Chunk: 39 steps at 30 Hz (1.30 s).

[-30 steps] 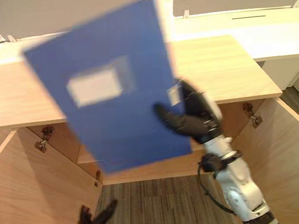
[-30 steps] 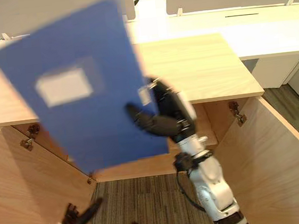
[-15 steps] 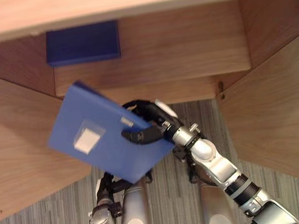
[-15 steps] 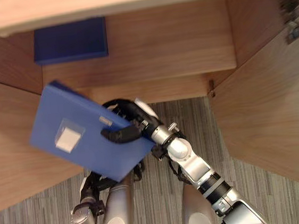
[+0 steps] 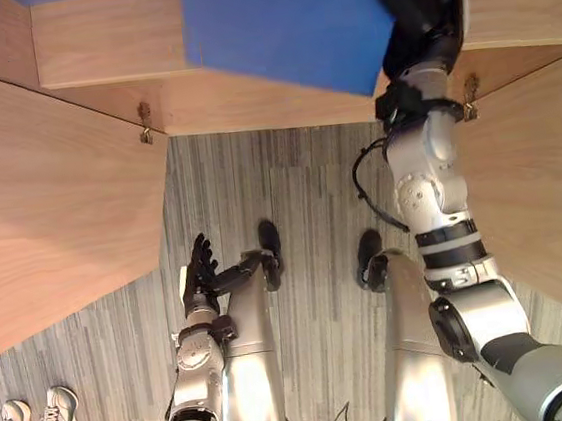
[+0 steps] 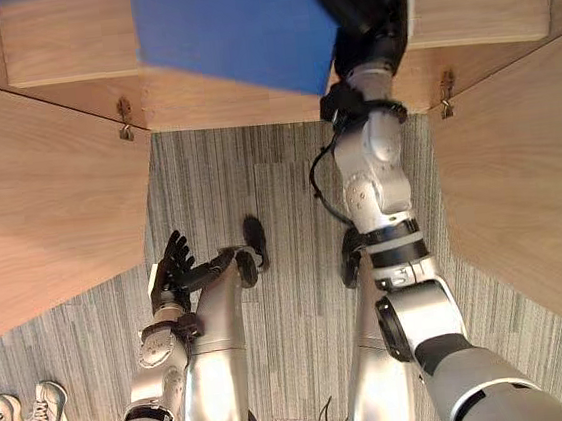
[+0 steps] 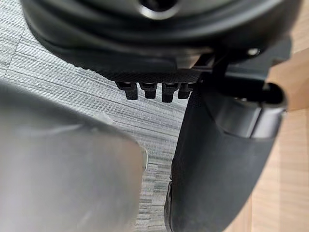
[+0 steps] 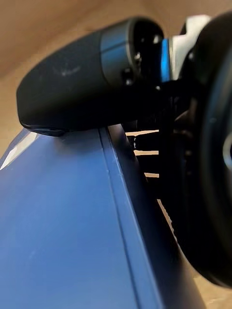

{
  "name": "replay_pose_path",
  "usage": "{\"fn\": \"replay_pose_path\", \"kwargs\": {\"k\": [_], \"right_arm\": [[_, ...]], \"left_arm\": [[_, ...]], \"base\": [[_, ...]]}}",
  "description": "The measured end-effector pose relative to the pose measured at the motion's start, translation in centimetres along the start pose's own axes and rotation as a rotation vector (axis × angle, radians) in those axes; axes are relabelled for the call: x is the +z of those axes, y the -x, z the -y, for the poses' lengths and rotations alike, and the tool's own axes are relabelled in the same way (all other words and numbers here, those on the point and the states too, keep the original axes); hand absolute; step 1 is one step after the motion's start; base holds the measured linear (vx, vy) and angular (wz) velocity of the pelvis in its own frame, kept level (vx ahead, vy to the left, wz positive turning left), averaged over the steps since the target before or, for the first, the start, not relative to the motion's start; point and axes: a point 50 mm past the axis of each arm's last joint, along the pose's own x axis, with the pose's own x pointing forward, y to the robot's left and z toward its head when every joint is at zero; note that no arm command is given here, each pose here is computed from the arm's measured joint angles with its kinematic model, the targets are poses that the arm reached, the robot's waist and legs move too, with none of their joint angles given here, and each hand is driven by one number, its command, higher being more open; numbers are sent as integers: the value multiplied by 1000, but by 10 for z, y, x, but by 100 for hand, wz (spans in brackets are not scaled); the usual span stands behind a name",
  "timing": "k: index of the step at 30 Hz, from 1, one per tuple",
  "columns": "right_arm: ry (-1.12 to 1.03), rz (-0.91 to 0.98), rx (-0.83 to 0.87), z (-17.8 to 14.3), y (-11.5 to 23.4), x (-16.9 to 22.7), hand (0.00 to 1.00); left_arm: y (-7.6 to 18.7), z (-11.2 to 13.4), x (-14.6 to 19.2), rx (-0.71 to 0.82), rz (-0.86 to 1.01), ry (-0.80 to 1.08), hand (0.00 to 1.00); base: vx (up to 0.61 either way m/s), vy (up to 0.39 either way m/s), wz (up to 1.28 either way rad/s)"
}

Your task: Walk over to the cabinet, pick up the folder, carry it to the office cabinet, place the folder inside the office cabinet, then close the office cabinet door

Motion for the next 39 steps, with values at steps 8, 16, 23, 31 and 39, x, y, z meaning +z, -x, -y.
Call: {"fn": "replay_pose_path", "kwargs": {"k": [8,16,23,31,39], "right_arm": [[-384,10,-241,-8,-20,4,100],[-538,36,-314,-14,-22,7,100],[-427,-23,-167,-29,-21,1,100],[-326,-210,-51,-36,8,-45,100],[-142,-311,23,-29,39,-76,100]], "left_arm": [[-4,11,8,19,31,23,100],[-4,34,21,-44,90,38,100],[-3,37,21,-47,95,31,100],[-6,34,12,-10,47,15,100],[-7,25,8,39,21,7,100]], "base": [[18,-54,7],[-8,-40,8],[-19,-37,-1],[-8,-21,-6],[-10,-13,-9]]}}
